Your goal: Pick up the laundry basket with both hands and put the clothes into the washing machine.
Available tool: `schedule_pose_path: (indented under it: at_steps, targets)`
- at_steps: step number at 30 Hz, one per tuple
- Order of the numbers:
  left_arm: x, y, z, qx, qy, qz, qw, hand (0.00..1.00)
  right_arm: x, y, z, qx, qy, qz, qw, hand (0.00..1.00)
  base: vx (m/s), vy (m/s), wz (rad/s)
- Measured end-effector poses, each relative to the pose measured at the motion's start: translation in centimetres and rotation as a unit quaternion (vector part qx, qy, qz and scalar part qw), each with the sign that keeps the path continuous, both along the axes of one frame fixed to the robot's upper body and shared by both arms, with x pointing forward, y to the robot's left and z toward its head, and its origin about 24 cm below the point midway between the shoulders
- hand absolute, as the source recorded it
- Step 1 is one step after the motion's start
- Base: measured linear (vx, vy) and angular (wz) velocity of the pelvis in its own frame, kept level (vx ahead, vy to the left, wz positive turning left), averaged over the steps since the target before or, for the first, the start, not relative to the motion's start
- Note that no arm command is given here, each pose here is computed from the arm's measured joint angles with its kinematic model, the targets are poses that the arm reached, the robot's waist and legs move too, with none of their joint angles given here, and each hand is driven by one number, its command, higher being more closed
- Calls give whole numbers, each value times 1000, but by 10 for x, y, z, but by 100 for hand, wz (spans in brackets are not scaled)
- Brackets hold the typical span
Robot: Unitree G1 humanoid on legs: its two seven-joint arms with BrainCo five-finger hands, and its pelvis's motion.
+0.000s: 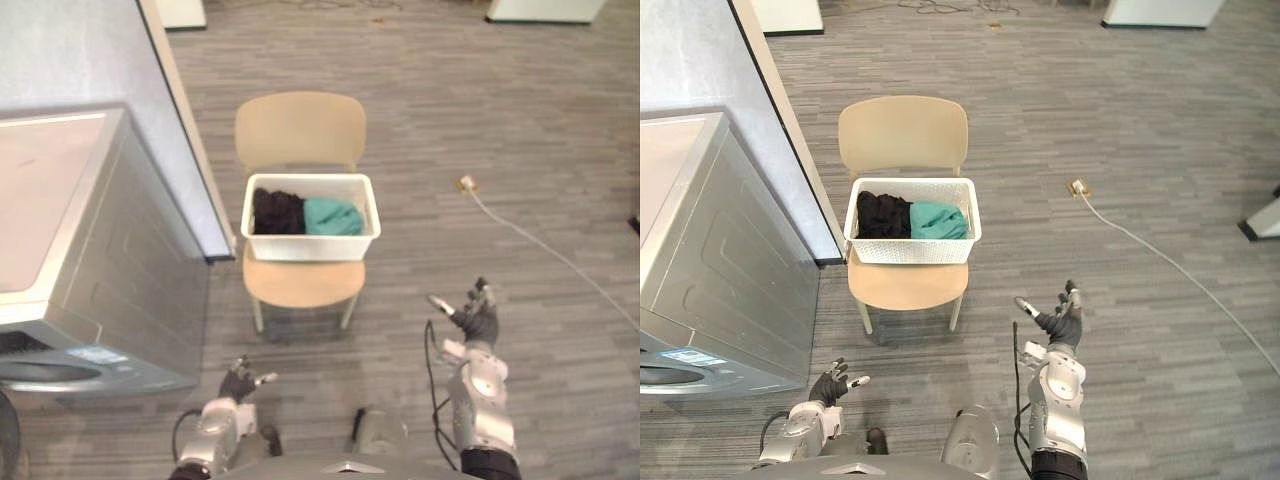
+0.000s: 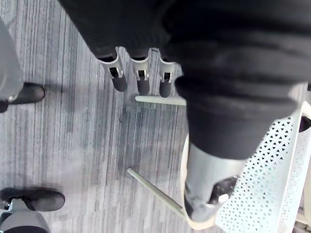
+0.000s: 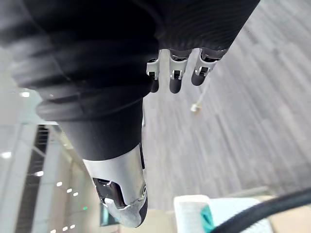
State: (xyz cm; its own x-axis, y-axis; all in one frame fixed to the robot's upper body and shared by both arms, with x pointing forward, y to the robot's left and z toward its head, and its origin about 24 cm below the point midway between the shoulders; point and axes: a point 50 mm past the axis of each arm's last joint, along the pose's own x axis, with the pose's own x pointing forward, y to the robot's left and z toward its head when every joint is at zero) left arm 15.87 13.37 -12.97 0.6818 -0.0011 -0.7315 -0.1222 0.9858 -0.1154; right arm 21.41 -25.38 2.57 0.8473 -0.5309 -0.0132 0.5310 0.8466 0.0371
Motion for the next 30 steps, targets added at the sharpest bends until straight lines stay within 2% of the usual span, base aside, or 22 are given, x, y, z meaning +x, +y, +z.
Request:
schedule_pose_path:
  at_steps: [2, 5, 14, 19, 23, 26, 30]
  targets:
    - [-9, 2, -6, 3, 20, 12, 1000, 0, -5, -6, 4, -19, -1, -15, 1000, 0, 107, -506, 41]
    - [-16, -19, -8, -26, 29, 0, 999, 0, -7, -17, 21, -57, -21, -31, 998, 0, 140, -346, 37]
    - [-26, -11, -13, -13, 42, -17, 999, 0, 3, -17, 27, -135, 4, 36, 990, 0, 59, -157, 80]
    - [-12, 6, -3, 7, 0, -19, 1000, 0, 51, -26, 66, -216, -31, 67, 974, 0, -50, 31, 45]
    - [2, 15, 9, 8, -43, -17, 999, 0, 112, -11, 126, -303, -77, 117, 943, 0, -193, 57, -12]
    - [12, 18, 18, 4, -72, -10, 997, 0, 143, -13, 177, -371, -80, 108, 919, 0, -140, 53, -18]
    - [28, 20, 27, -1, -101, 3, 995, 0, 160, 3, 237, -431, -117, 105, 889, 0, -52, 8, -15]
